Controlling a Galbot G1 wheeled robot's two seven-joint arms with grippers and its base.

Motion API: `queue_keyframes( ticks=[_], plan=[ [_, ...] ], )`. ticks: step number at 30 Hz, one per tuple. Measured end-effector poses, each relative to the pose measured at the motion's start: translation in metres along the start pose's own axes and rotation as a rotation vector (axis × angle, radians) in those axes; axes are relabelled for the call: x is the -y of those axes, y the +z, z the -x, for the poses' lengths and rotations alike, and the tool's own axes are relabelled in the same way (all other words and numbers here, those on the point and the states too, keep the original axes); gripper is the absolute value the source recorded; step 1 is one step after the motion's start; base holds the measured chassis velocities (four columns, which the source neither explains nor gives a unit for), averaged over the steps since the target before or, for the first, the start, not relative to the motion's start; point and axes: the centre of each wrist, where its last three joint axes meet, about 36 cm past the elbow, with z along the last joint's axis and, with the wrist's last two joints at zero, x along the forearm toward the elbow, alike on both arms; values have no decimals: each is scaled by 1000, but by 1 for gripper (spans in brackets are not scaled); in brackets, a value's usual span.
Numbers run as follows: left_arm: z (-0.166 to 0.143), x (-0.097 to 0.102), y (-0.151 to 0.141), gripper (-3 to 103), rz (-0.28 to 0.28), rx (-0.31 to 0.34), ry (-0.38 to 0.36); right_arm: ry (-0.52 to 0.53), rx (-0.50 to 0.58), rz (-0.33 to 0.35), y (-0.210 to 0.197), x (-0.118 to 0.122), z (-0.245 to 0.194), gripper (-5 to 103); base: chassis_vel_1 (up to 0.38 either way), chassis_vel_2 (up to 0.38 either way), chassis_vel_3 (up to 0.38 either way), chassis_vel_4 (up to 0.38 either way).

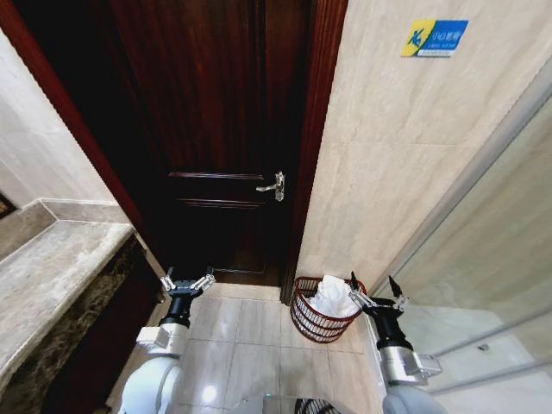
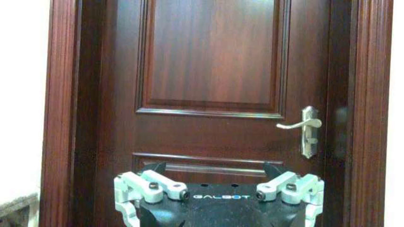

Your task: Discard the used towel into the hamper.

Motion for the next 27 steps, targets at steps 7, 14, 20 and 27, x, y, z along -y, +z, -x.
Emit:
queue_keyframes(
  ticks=[7, 14, 20, 27],
  plan=[
    [0, 0, 1, 100, 15, 7, 0, -4, 11, -3, 0, 1, 0, 100, 0, 0, 0, 0],
    [0, 0, 1, 100, 15, 8, 1, -5, 11, -4, 0, 1, 0, 100, 0, 0, 0, 0],
    [0, -1, 1, 100, 16, 7, 1, -5, 12, -4, 0, 1, 0, 100, 0, 0, 0, 0],
    [0, -1, 1, 100, 16, 8, 1, -5, 12, -4, 0, 1, 0, 100, 0, 0, 0, 0]
  ],
)
